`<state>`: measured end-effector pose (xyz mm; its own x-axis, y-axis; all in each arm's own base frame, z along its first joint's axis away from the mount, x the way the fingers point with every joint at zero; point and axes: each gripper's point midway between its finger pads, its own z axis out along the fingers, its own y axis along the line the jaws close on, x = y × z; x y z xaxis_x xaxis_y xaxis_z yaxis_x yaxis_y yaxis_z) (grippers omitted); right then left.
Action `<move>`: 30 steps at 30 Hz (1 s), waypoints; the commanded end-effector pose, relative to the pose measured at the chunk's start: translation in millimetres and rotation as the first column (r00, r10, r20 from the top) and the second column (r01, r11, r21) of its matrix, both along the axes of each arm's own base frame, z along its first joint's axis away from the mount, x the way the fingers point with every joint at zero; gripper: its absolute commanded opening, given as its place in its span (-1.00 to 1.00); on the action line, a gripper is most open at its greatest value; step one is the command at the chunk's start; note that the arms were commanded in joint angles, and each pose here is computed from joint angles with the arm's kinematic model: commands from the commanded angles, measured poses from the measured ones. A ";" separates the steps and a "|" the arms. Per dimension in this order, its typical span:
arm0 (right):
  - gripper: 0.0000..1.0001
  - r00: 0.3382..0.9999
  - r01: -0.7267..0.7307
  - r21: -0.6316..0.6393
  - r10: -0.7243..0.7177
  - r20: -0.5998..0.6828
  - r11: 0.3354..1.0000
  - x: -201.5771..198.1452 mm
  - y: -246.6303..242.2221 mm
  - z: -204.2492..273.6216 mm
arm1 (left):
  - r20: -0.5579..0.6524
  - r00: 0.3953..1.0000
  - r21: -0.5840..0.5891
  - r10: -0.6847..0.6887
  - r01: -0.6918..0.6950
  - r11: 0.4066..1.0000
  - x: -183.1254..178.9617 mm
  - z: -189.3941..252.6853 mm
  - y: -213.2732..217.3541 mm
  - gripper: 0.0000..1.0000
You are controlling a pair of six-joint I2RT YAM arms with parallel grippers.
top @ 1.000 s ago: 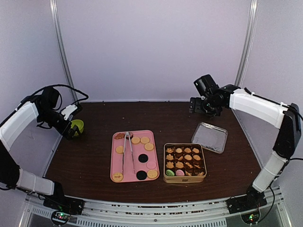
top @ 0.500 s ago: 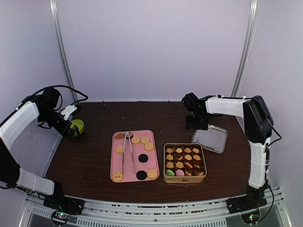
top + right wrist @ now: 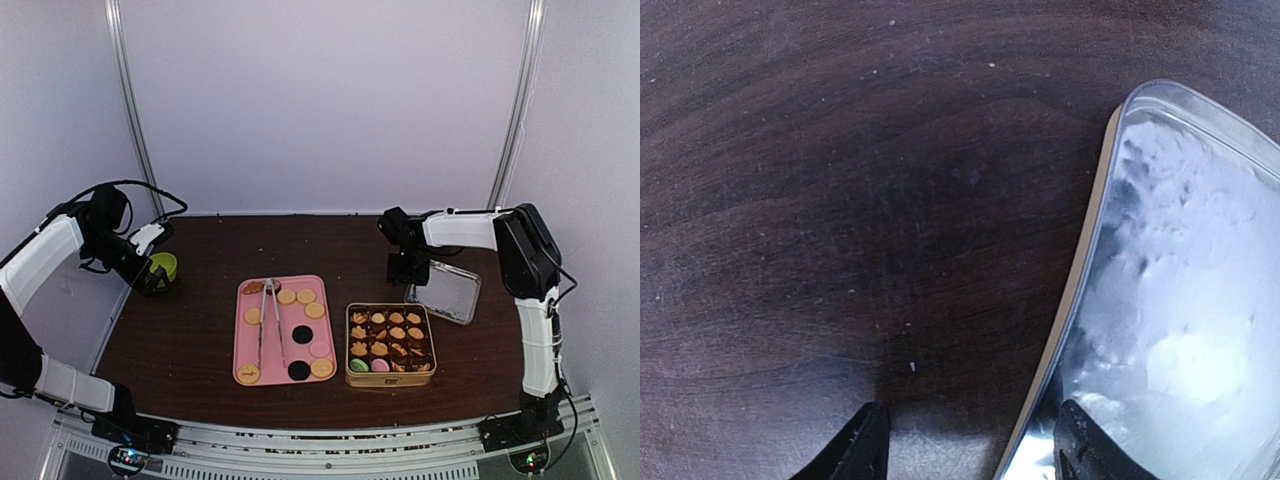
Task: Pack the cookies
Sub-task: Pick up the box lid from the center of the board.
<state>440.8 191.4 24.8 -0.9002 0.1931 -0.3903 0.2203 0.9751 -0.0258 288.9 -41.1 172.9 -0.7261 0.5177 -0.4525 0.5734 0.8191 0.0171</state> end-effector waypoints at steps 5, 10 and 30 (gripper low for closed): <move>-0.21 0.999 0.014 -0.010 -0.014 -0.045 1.000 -22.3 -5.4 -10.1 | 0.013 0.999 -0.034 -0.031 0.032 0.999 2.4 2.4 -5.5 0.94; -0.45 0.998 0.035 0.015 -0.034 -0.044 0.999 -36.6 -7.8 -13.5 | 0.016 0.999 -0.046 -0.043 0.044 0.998 0.4 6.0 -8.1 0.93; -1.00 0.975 -0.055 0.140 0.023 0.220 0.989 -31.6 -3.6 81.0 | 0.046 0.993 -0.164 -0.109 0.115 0.980 -10.4 30.9 -30.4 0.95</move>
